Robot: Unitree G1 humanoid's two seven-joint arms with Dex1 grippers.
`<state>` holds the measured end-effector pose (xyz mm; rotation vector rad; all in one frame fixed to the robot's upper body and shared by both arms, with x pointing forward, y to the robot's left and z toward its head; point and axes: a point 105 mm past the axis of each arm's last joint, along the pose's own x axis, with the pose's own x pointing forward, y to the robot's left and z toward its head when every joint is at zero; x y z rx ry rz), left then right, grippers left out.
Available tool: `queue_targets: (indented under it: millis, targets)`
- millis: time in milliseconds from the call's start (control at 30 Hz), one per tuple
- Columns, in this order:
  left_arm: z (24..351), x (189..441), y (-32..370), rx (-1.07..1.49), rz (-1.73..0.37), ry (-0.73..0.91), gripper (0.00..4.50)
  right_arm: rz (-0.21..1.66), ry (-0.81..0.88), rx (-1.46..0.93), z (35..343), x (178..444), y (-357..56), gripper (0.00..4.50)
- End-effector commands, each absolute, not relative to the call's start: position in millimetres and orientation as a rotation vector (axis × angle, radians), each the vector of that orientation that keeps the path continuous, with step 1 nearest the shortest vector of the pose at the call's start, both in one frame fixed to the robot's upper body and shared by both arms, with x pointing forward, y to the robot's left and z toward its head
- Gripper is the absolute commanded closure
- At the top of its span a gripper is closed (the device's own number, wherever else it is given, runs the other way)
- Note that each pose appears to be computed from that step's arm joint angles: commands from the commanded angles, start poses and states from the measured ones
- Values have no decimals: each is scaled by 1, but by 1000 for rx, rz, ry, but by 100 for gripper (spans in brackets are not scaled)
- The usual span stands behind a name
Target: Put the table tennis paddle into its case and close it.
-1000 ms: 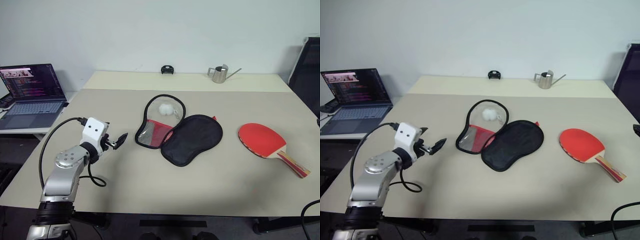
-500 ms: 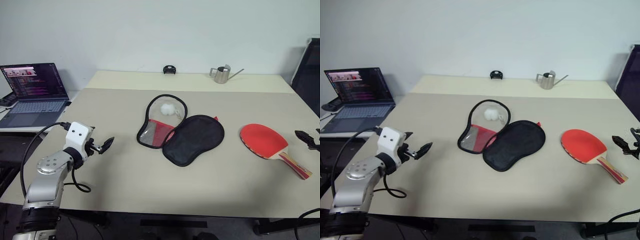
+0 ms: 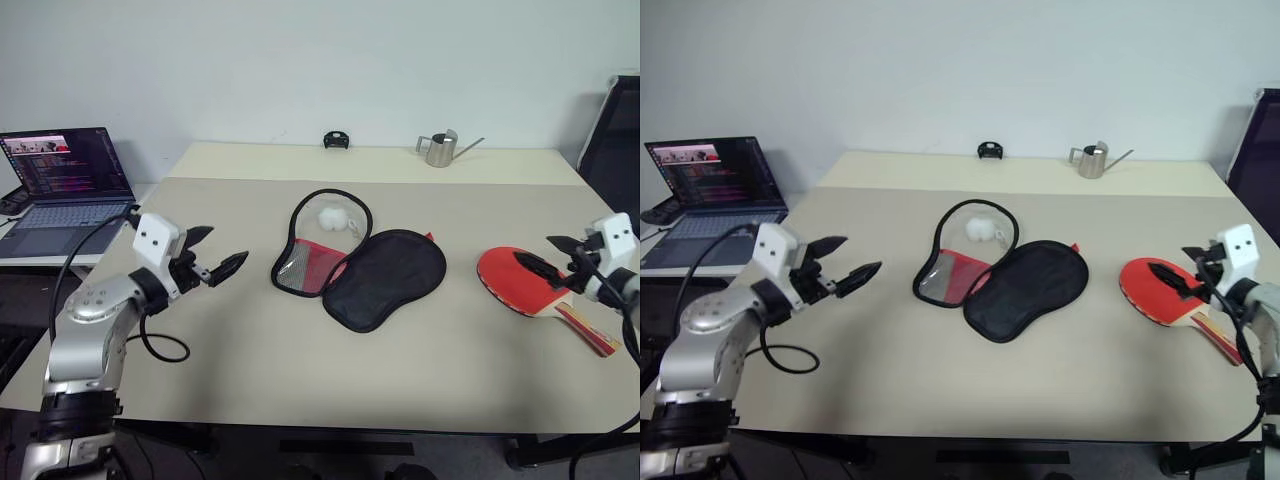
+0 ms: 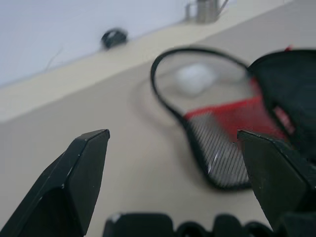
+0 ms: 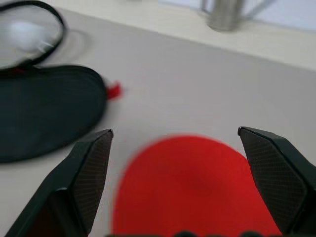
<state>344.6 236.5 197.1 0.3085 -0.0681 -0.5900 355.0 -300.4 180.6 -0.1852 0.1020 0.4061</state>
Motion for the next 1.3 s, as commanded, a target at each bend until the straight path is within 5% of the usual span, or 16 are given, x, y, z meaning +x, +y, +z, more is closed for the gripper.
queue_targets:
  millis: [33, 533, 1300]
  targets:
    - [211, 343, 224, 319, -679, -89, 0, 452, 52, -174, 199, 353, -278, 8]
    - [226, 334, 169, 311, -1103, -23, 0, 581, 416, 12, 143, 326, -194, 8]
    - [222, 340, 163, 362, -1163, -4, 0, 759, 570, 224, 110, 334, -83, 8]
